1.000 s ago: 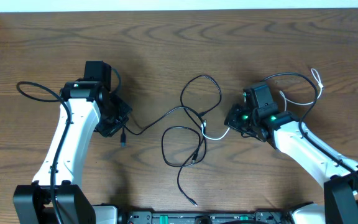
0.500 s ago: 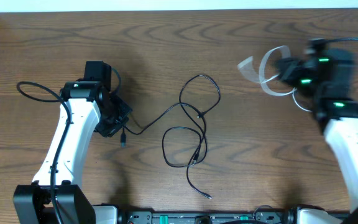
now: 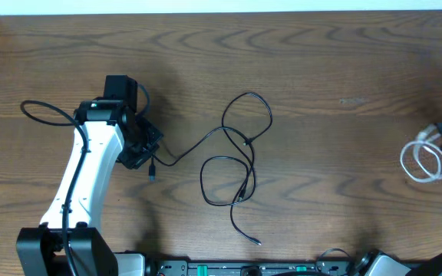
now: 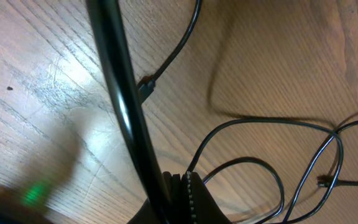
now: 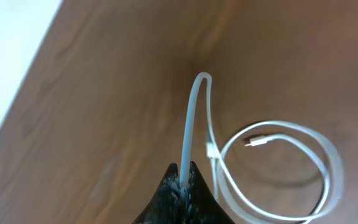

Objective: Untangle cables
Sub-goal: 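Pull the white cable out to the right edge and release it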

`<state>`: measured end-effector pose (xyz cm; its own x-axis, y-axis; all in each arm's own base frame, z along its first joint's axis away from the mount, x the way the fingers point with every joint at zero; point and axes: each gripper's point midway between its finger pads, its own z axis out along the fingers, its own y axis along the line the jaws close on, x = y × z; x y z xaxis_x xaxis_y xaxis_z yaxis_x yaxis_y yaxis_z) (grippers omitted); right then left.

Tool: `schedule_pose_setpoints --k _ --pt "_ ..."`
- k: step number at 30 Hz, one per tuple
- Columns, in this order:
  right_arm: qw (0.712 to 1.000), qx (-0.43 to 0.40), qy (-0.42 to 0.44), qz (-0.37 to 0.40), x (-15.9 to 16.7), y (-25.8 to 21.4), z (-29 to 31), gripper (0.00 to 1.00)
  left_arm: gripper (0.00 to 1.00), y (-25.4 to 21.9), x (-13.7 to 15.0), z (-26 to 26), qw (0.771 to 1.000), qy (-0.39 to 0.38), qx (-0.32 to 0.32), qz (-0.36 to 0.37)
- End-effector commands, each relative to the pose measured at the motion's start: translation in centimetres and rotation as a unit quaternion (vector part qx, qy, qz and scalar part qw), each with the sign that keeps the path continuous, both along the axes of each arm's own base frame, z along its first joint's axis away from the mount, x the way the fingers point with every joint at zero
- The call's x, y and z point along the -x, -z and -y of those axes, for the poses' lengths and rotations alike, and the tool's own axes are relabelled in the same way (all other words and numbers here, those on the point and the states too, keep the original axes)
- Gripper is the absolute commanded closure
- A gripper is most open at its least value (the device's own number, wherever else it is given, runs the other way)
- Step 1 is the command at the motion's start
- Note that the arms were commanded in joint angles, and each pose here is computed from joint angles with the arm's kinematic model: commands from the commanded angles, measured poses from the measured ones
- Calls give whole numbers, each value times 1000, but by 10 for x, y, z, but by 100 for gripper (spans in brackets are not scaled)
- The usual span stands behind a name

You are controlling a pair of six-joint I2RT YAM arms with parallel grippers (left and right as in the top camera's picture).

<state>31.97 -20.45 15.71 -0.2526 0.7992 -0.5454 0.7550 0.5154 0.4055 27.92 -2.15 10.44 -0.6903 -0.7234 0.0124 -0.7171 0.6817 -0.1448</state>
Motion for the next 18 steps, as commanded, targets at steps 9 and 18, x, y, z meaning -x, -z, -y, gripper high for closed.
schedule_pose_setpoints --k 9,18 --pt "997 39 63 -14 23 -3 41 75 93 -3 -2 1 1000 4 1 4" --pt "1000 -16 15 -2 15 4 16 34 92 -4 -3 1 1000 5 2 5"
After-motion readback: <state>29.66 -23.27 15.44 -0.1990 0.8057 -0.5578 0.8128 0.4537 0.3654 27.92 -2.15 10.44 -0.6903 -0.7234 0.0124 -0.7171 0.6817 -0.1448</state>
